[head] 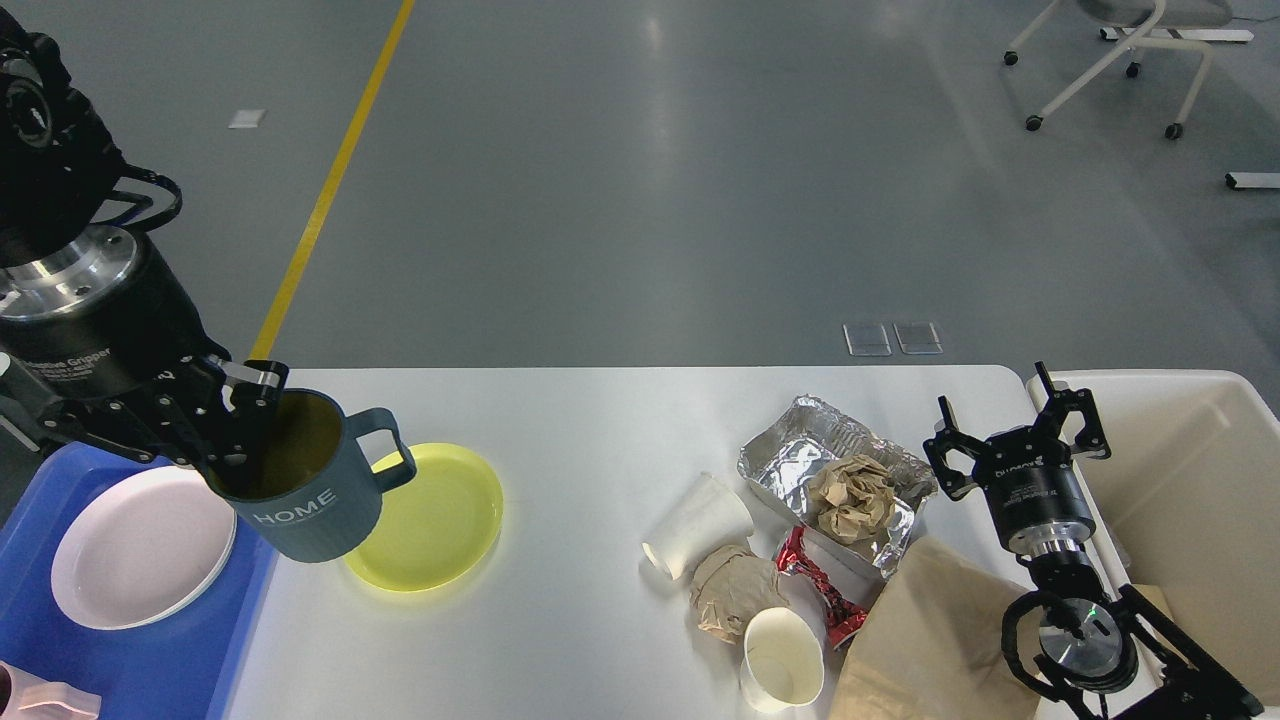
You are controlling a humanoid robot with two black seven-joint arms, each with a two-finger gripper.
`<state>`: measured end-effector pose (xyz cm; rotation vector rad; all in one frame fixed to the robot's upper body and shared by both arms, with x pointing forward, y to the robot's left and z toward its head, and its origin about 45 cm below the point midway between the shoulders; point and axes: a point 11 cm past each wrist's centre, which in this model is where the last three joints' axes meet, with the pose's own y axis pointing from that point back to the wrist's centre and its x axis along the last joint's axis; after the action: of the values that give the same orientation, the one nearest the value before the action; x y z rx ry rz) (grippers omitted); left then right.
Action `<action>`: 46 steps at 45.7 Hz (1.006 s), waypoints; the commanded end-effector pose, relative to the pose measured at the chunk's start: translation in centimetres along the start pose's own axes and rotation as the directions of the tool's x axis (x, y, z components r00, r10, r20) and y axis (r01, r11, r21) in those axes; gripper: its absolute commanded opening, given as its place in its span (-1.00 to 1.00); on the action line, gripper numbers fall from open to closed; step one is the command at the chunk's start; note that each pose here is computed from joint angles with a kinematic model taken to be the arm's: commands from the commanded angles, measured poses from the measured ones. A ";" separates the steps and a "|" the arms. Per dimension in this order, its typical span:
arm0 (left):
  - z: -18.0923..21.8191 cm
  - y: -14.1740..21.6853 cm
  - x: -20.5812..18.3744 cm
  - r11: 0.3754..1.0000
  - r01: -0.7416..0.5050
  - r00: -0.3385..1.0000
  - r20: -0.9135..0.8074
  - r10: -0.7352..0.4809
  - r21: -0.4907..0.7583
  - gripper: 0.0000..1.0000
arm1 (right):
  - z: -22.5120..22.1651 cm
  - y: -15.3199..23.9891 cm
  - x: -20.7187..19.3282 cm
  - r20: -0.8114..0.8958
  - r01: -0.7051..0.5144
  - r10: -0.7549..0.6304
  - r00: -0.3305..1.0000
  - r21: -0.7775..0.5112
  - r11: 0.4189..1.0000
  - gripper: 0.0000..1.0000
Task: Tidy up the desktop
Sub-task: 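Lift the mug with the left gripper and carry it onto the blue tray, then open the left gripper to release the mug on the tray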
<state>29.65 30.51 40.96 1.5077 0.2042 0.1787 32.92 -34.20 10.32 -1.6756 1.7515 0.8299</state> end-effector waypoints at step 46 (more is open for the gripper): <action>-21.3 -20.7 -1.2 0.983 -0.011 0.998 0.056 0.001 0.181 -1.00 | 0.0 0.0 0.1 0.000 -0.002 0.002 1.000 0.000 1.000 1.00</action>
<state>24.04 49.12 20.02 1.6849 0.1698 0.1317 32.93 -34.19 10.33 -1.6759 1.7512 0.8301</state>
